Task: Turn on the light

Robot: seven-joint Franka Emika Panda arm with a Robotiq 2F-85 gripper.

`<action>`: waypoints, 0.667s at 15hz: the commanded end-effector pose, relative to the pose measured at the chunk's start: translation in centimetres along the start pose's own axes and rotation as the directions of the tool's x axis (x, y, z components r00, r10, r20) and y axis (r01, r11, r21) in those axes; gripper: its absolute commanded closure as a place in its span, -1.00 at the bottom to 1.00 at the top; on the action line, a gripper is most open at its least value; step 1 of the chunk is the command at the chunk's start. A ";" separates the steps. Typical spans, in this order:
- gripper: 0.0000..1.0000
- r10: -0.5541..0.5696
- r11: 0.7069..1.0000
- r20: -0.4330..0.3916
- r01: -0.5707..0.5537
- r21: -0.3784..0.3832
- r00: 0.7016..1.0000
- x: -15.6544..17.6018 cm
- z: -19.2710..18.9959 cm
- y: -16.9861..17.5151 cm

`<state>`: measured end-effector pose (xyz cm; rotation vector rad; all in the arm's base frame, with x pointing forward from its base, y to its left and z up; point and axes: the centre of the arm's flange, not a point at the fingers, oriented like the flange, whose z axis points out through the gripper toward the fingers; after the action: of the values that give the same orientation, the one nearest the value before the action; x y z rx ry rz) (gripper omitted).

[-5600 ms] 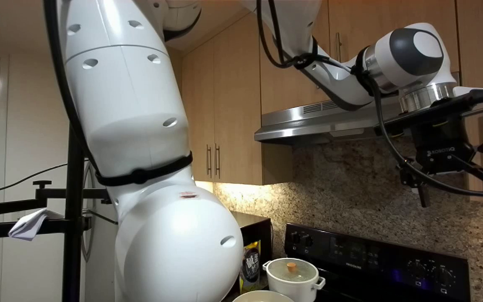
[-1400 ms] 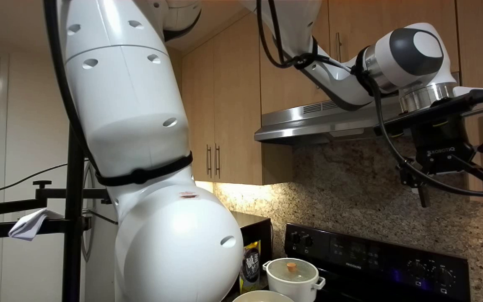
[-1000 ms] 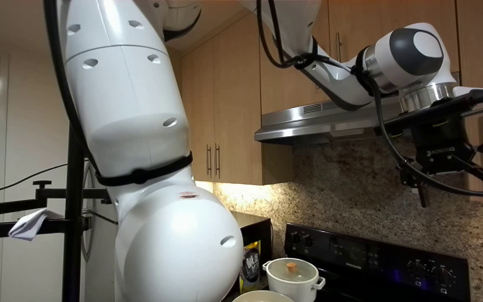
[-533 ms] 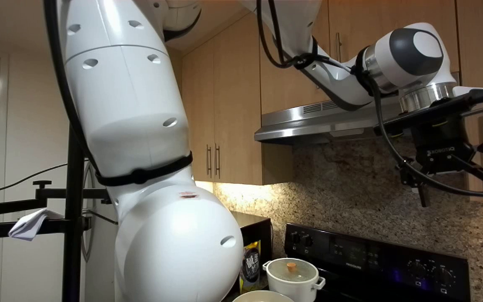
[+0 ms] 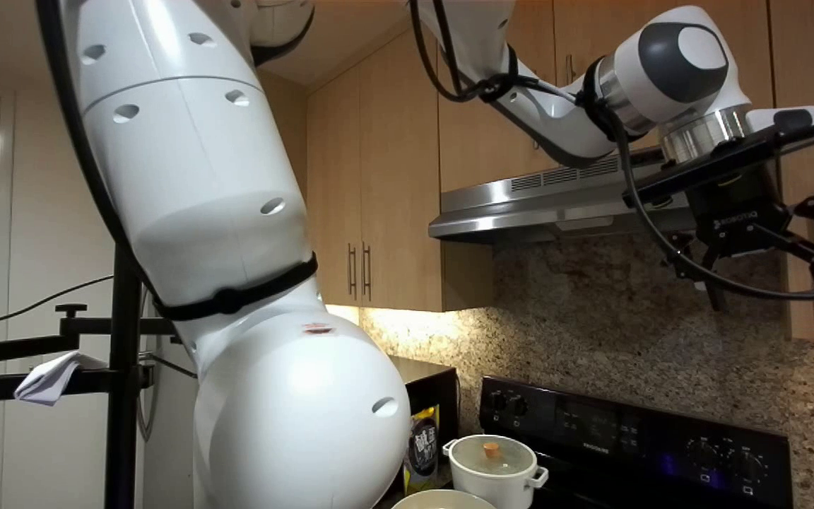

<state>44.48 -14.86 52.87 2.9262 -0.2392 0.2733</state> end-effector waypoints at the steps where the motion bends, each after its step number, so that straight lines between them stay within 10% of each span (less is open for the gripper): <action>1: -1.00 -0.125 0.990 -0.073 0.120 -0.070 0.989 -3.0 -3.3 1.7; 10: -1.00 -0.427 0.902 -0.290 0.381 -0.202 0.857 -4.2 -11.2 5.4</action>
<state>38.63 -17.56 62.25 2.7094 0.2240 0.5298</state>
